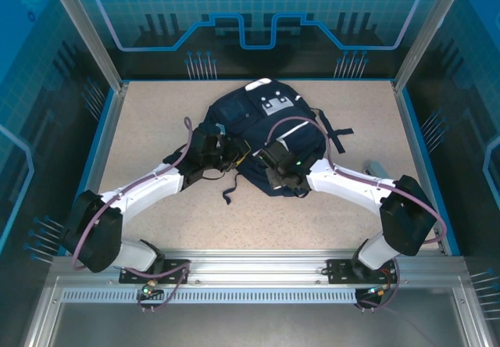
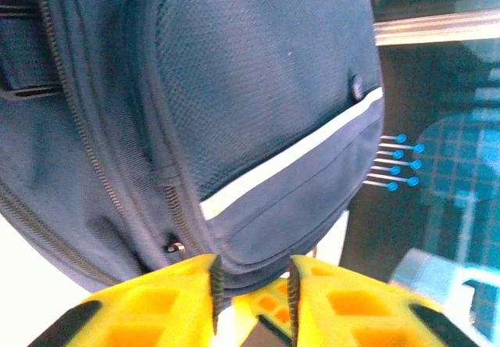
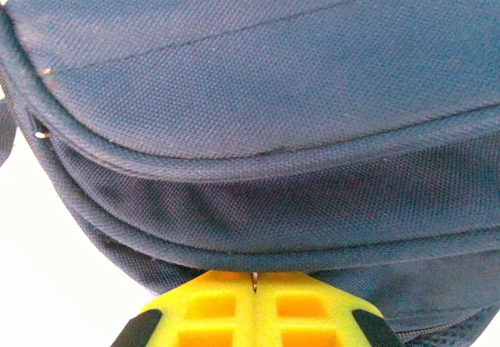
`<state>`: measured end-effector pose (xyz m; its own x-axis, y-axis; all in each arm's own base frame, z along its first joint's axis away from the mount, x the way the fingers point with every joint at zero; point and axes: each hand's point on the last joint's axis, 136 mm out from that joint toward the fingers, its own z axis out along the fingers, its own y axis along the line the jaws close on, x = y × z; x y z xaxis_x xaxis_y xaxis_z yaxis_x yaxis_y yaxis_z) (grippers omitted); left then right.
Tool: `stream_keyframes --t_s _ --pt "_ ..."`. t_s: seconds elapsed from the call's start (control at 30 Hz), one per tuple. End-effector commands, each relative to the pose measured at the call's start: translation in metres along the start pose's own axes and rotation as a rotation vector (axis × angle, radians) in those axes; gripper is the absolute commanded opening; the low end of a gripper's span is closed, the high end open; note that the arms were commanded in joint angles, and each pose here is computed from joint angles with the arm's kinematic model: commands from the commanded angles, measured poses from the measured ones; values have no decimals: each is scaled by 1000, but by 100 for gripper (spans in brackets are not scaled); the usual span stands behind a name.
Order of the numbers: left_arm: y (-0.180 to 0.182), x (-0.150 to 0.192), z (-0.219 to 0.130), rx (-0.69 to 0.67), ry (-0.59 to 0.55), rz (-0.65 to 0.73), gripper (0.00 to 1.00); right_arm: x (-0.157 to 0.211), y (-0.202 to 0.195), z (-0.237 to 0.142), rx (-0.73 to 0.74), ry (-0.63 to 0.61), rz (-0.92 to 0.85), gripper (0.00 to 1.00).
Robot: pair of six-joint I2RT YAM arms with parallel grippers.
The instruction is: Pack the student bag
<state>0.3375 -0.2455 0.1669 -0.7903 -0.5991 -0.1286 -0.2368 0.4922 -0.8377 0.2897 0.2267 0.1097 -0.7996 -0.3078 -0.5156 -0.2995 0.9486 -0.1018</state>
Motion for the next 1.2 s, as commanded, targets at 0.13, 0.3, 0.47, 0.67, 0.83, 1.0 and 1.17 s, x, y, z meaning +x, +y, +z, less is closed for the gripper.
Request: stream_keyframes --t_s 0.13,0.3,0.47,0.67,0.83,1.0,1.17 --pt "26 15 8 42 41 -71 49 -38 37 -21 -214 -87 -55 0" --pt "31 21 25 91 83 -119 49 -46 49 -21 -351 -71 62 0" --pt "35 17 35 98 70 -120 40 -51 62 -26 -526 -30 217 0" --pt "44 6 34 37 4 -84 20 -45 51 -25 -500 28 276 0" --pt "53 -5 27 -18 -50 -49 0 -16 13 -11 -220 76 190 0" --pt "58 -14 15 -69 -91 -11 0 7 -35 -5 45 114 137 0" --pt "61 -22 7 -93 -115 2 0 10 -68 -5 180 118 132 0"
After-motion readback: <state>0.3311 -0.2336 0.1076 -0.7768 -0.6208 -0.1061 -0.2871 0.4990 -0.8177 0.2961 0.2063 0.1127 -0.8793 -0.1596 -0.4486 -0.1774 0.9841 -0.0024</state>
